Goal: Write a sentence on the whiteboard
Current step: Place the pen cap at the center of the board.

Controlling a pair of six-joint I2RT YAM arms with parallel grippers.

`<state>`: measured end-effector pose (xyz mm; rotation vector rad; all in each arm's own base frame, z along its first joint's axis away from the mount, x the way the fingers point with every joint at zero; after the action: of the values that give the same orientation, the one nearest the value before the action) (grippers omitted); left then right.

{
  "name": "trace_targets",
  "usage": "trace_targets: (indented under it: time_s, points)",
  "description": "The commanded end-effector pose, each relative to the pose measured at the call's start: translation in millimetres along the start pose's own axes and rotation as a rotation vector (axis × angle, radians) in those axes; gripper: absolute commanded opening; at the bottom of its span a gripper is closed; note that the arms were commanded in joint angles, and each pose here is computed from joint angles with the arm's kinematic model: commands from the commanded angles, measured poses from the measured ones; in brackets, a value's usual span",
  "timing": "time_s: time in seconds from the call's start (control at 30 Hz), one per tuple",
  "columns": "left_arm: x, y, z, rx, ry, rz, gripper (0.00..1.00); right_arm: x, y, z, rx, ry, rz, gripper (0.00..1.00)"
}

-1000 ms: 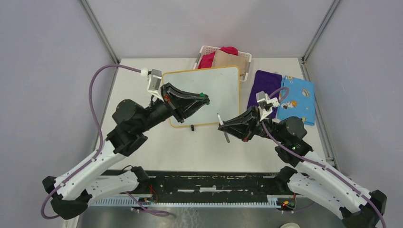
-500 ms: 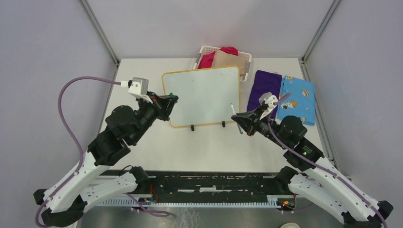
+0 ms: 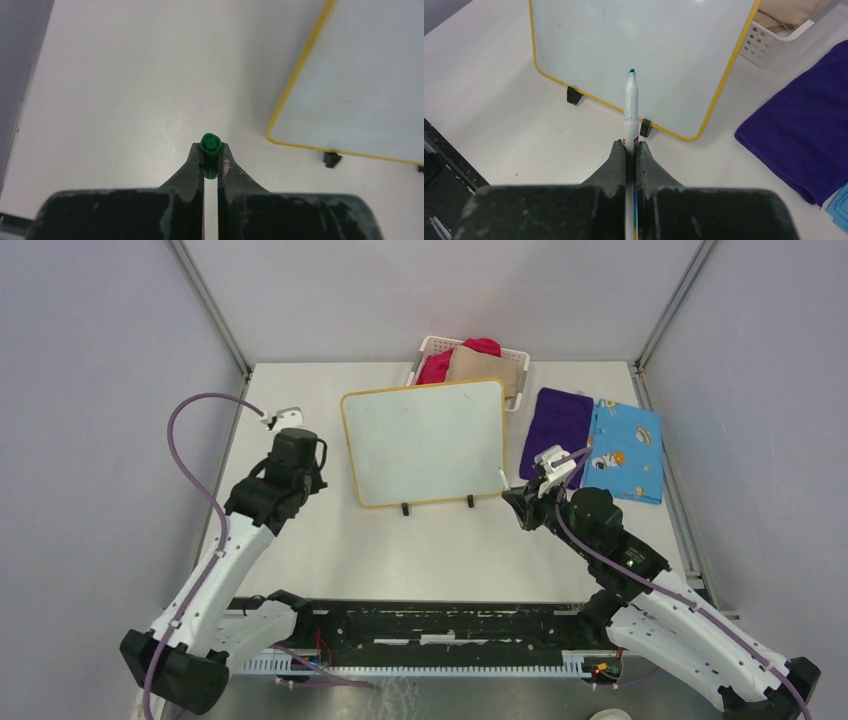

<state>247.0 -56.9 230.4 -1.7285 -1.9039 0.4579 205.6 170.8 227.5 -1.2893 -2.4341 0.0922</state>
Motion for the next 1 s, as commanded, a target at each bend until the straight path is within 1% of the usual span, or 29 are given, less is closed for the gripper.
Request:
trace_targets:
  time_s: [0.0,0.07,0.2,0.33,0.47,0.6,0.77,0.97]
  points:
    - [7.7,31.3,0.7,0.079,-0.105,0.038,0.02,2.8,-2.2,-19.4,-0.076,-0.006,-0.008,0.00]
    - [14.8,53.4,0.0,0.106,-0.179,-0.005,0.02,6.0,-2.2,-19.1,-0.080,-0.001,-0.030,0.00]
    - [26.2,106.2,6.2,0.178,-0.333,-0.025,0.02,11.5,-2.0,-18.7,-0.069,-0.003,-0.061,0.00]
    - [39.1,149.4,12.7,0.243,-0.346,-0.122,0.02,13.0,-4.6,-19.0,-0.071,-0.009,-0.074,0.00]
    - [39.3,187.0,25.6,0.344,-0.305,-0.146,0.02,13.3,-8.3,-19.8,-0.084,-0.009,-0.081,0.00]
    - [38.0,208.9,38.6,0.415,-0.265,-0.150,0.02,11.6,-10.2,-21.0,-0.095,-0.012,-0.073,0.00]
    - [36.7,222.4,62.8,0.488,-0.254,-0.154,0.02,10.9,-9.6,-22.5,-0.098,-0.016,-0.067,0.00]
    - [38.9,229.0,77.2,0.524,-0.246,-0.155,0.02,10.3,-9.7,-23.0,-0.096,-0.019,-0.062,0.00]
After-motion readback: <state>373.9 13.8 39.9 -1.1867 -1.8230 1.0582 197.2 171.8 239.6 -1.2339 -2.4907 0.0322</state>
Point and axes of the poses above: each gripper's point midway between its finger pads, its own y axis out along the fingers, its own x axis along the line the jaws close on, z = x × y, the point moved 2 cm from there along -y, back along the fingers, and after that the axes turned 12 degrees about y, right-handed, at the moved point
